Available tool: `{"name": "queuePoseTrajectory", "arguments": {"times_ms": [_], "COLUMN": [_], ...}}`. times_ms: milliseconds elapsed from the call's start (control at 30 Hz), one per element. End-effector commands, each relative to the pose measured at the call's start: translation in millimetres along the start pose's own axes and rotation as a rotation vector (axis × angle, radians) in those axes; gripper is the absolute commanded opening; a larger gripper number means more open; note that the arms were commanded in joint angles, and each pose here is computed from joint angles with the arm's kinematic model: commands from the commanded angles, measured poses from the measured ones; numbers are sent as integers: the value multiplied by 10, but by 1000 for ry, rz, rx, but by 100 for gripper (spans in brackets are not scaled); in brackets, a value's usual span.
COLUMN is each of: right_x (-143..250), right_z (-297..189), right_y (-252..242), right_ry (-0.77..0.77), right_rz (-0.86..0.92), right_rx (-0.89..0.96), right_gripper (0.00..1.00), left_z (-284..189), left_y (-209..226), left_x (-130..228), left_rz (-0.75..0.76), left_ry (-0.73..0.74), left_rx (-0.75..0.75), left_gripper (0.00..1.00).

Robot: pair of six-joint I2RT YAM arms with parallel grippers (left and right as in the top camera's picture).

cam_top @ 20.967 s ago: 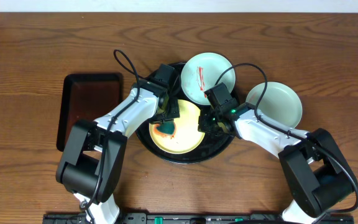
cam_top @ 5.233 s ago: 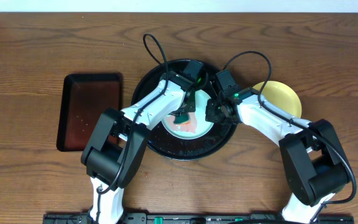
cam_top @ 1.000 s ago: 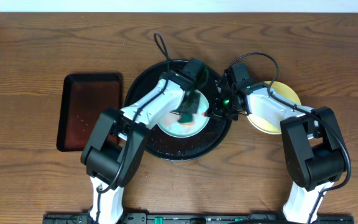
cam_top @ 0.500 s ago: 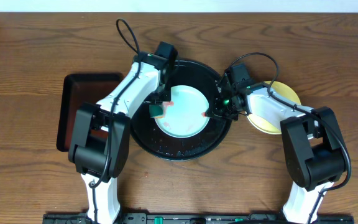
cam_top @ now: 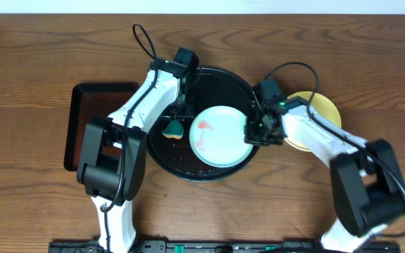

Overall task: Clean dirty plates on tray and stack at the side
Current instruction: 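Lift the pale green plate with right gripper and carry it right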

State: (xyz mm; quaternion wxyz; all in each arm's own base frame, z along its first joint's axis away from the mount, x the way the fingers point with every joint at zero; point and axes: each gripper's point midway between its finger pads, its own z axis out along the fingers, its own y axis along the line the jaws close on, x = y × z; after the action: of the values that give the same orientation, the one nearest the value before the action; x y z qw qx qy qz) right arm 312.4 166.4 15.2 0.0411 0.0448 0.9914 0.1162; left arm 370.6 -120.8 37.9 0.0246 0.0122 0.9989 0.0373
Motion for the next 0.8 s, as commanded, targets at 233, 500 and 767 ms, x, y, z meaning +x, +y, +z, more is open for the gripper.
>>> {"name": "queuePoseTrajectory", "arguments": {"times_ms": [233, 500, 767], "right_x": [-322, -342, -266], "right_z": [-1214, -1832, -2073], "right_y": [-186, -132, 27], "right_ry": [-487, -753, -899], "right_rz": [-123, -161, -226], "right_rx": [324, 488, 620], "right_gripper": [1, 1, 1], "left_z": [-34, -30, -30], "left_y": [-5, -9, -41], "left_x": [-50, -41, -31], "left_rz": [-11, -11, -11], "left_ry": [-15, -11, -5], "left_rx": [8, 11, 29], "left_gripper": [8, 8, 8]}}
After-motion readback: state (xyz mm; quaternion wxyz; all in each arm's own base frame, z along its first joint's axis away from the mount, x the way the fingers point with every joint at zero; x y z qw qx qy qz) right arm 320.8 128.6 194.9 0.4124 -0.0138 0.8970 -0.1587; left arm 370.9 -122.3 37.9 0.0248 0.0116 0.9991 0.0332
